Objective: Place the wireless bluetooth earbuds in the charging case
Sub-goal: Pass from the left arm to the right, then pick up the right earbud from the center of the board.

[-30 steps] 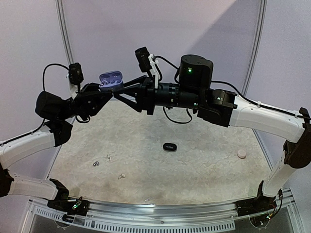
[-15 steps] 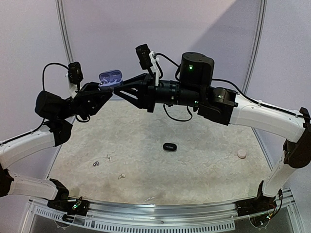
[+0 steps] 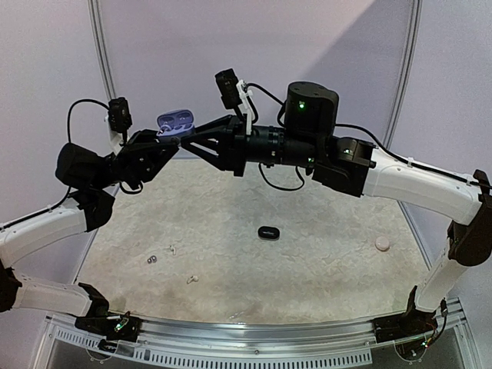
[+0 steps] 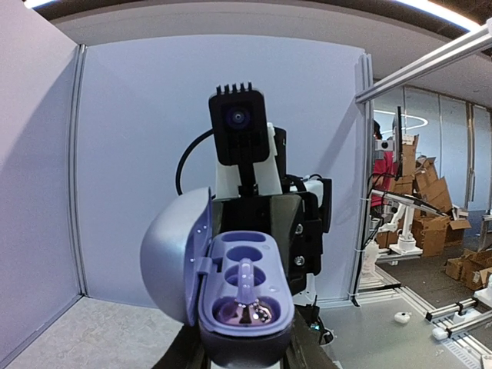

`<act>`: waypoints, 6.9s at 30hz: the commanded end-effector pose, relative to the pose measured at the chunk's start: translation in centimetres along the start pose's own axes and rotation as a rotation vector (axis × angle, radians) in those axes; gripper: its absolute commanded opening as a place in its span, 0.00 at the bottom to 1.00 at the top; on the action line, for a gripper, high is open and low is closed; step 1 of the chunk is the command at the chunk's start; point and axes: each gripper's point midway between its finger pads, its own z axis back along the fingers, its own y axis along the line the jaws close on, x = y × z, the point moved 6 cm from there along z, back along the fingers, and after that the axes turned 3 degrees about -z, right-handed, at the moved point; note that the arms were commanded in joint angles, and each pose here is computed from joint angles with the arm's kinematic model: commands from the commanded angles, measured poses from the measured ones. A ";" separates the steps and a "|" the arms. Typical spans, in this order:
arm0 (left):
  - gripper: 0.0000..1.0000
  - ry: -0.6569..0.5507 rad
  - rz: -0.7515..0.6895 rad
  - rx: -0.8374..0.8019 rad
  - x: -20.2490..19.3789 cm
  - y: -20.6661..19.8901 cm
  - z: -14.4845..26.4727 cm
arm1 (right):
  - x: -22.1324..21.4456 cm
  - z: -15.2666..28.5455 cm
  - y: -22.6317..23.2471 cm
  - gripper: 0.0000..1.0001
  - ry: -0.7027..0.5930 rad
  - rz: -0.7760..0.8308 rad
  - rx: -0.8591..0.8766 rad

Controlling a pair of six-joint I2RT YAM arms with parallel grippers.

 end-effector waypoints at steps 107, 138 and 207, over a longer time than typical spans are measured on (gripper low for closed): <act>0.49 1.671 0.569 0.592 -26.0 5.7 27.5 | -0.5 9.1 -2.9 0.00 -0.111 0.117 -0.302; 0.38 1.647 0.636 0.477 -27.3 1.8 26.0 | -1.1 9.1 -3.3 0.00 -0.085 0.100 -0.332; 0.28 1.623 0.544 0.416 -27.6 2.3 21.7 | -1.3 10.6 -3.3 0.00 -0.054 0.095 -0.393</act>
